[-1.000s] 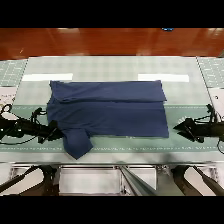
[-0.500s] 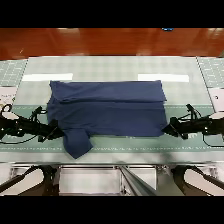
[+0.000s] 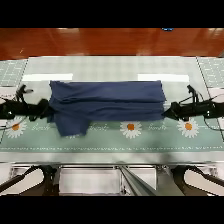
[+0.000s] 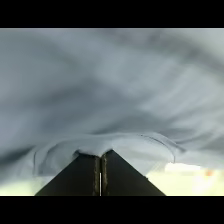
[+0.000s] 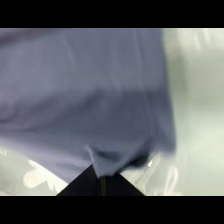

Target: Fold the shirts.

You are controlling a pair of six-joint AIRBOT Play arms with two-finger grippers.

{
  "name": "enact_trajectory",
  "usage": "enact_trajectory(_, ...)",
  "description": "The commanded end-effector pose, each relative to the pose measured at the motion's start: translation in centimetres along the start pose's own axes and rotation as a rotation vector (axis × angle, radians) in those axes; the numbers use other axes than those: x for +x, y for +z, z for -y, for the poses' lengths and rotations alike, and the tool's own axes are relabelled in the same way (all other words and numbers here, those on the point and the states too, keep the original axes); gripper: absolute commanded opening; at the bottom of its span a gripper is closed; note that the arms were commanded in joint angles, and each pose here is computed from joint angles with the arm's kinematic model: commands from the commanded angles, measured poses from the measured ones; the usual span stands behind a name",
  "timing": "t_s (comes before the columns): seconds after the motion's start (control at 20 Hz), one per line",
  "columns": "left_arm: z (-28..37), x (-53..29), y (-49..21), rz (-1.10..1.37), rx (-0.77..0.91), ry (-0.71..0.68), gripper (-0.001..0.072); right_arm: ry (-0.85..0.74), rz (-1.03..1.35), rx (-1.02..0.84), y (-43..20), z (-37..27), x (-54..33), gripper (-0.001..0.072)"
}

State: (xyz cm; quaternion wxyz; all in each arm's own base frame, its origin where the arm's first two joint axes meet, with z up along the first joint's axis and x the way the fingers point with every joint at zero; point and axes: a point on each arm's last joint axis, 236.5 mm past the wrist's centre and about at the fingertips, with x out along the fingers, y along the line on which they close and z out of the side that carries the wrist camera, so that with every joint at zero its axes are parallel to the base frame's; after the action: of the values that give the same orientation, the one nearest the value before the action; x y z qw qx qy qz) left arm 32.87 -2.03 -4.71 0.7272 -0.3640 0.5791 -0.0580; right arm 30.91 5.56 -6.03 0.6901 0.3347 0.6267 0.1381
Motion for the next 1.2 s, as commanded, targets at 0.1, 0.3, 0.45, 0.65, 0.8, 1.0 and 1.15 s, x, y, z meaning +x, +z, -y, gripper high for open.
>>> enact_trajectory(0.1, 5.2, -0.1, 7.2, 0.095, 0.039, -0.086, 0.0021, -0.018, 0.115, -0.047, 7.5, -2.4, -0.1, 0.0025)
enact_trajectory(0.3, 6.5, 1.6, 11.0, 0.088, 0.044, -0.096, 0.0022, -0.013, 0.151, -0.065, 11.4, -2.9, -0.4, 0.0025)
enact_trajectory(0.45, 6.6, 3.1, 12.9, 0.072, 0.034, -0.102, 0.0022, -0.007, 0.167, -0.074, 14.0, -3.0, -0.3, 0.0025)
enact_trajectory(0.65, 6.7, 5.0, 14.5, 0.048, 0.045, -0.106, 0.0021, 0.009, 0.174, -0.082, 16.6, -3.2, 0.8, 0.0025)
enact_trajectory(0.8, 6.7, 6.2, 15.0, 0.036, 0.046, -0.105, 0.0022, 0.014, 0.173, -0.093, 18.2, -3.3, 1.9, 0.0025)
enact_trajectory(1.0, 6.0, 7.2, 15.1, 0.022, 0.036, -0.100, 0.0022, 0.018, 0.175, -0.075, 19.4, -3.0, 3.3, 0.0025)
enact_trajectory(1.15, 5.5, 7.9, 14.5, -0.012, 0.031, -0.098, 0.0296, 0.011, 0.183, -0.064, 19.8, -2.4, 3.7, 0.0204)
